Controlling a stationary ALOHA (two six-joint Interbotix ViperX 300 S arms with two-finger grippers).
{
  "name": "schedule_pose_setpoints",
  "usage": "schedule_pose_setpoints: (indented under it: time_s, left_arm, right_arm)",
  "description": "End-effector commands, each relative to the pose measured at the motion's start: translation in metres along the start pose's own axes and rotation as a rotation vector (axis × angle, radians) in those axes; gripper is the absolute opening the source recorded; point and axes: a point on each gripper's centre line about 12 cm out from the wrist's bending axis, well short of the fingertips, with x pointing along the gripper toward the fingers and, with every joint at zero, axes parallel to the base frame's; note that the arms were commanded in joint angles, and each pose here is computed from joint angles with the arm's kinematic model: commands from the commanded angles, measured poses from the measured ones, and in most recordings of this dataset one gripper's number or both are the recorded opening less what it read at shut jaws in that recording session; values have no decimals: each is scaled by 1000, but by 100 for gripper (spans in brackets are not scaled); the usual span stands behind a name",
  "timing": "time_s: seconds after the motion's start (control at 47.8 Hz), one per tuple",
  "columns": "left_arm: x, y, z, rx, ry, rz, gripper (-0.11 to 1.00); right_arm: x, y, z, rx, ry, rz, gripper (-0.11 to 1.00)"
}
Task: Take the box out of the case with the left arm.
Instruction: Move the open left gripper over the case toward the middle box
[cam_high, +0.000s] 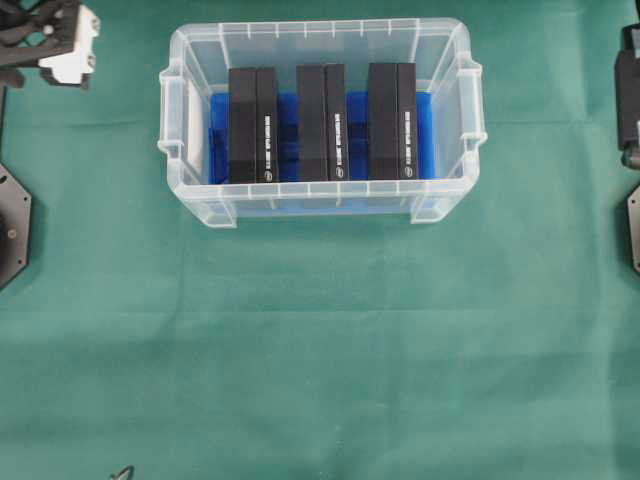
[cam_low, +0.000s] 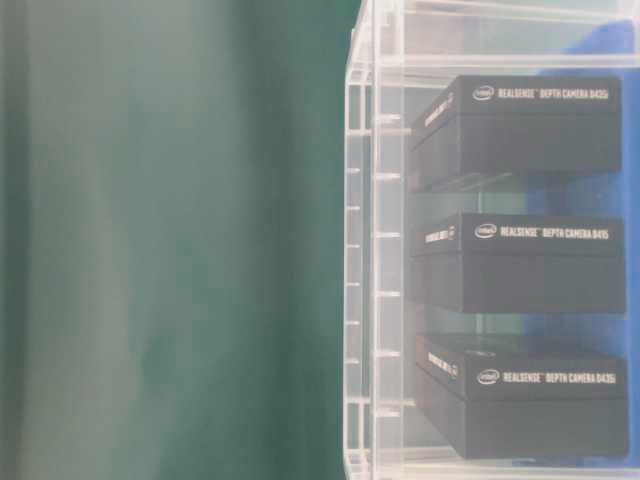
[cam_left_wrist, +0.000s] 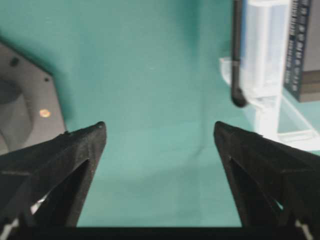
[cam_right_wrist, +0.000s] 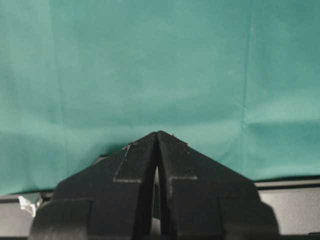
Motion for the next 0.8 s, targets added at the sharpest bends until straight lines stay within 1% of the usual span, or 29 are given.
schedule_pose_setpoints:
  time_s: [0.0,0.147,0.461,0.544,0.649,0.775]
  left_arm:
    - [-8,-14,1,8,-11,-28,90]
    - [-8,-34,3,5,-7,-32,90]
    - [-3,-86,12,22,0,-37,90]
    - [-2,-100,15,21,0,-40,90]
    - [1,-118,19,8,0,-44,90]
    - [8,-139,20,13,4,-44,90]
  right_arm:
    - [-8,-1,5,0,-32,-4,3]
    - [-6,-1,6,1,-28,-8,3]
    - [-2,0,10,1,-11,-9,3]
    - [-1,1,11,1,-13,-10,3]
    - [-1,1,12,1,-18,-7,3]
    - [-1,1,13,1,-19,-9,3]
